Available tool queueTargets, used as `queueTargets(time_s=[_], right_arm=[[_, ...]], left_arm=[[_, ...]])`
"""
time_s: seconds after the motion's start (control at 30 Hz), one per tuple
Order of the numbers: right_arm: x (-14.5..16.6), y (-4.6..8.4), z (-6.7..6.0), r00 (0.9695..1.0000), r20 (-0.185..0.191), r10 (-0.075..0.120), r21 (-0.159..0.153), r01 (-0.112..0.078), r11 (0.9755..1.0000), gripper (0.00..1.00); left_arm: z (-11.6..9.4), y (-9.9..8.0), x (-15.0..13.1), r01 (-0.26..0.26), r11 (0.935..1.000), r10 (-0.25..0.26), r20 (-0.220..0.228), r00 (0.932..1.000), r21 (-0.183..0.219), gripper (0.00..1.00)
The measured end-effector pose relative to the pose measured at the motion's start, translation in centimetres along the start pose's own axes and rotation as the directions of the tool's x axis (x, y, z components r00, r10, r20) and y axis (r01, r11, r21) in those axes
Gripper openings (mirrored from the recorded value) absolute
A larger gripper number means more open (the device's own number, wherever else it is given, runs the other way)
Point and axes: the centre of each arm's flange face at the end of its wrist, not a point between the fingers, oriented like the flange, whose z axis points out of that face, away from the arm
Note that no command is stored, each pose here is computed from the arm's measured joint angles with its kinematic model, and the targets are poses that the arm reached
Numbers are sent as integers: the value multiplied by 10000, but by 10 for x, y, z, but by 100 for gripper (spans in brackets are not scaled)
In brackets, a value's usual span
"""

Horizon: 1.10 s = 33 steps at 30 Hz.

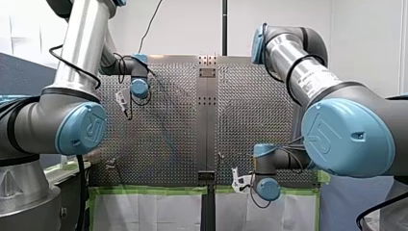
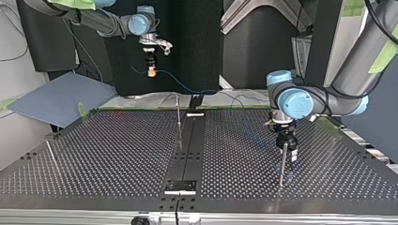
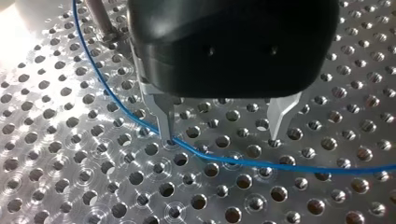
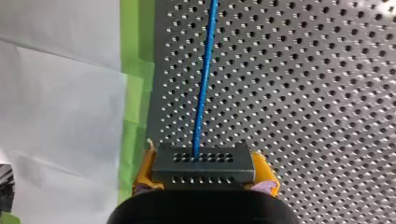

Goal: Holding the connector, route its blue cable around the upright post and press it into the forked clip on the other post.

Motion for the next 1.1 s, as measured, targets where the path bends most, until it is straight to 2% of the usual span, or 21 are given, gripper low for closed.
queueTargets(time_s=[0.2,0.43,0.6,0.83,1.0,1.1], right_arm=[[31,4,8,9985,-541,72,81,-68,9999,0],[61,10,16,9936,-1119,135,447,-86,9990,0],[64,10,18,9926,-1200,196,768,-104,9970,0],[64,7,17,9927,-1174,272,1295,-118,9915,0],[63,6,17,9927,-1135,410,1495,-237,9885,0],[63,8,18,9925,-1118,498,1516,-325,9879,0]], left_arm=[[-1,-1,0,-86,10000,86,-14,10000,-30,98],[-3,-1,2,-214,9997,213,-58,9998,-133,98],[-4,0,2,-293,9993,291,-72,9995,-237,98],[-5,1,2,-449,9980,445,-89,9990,-453,98],[-7,1,3,-537,9973,529,-171,9985,-504,98],[-8,0,4,-553,9972,541,-260,9982,-493,98]])
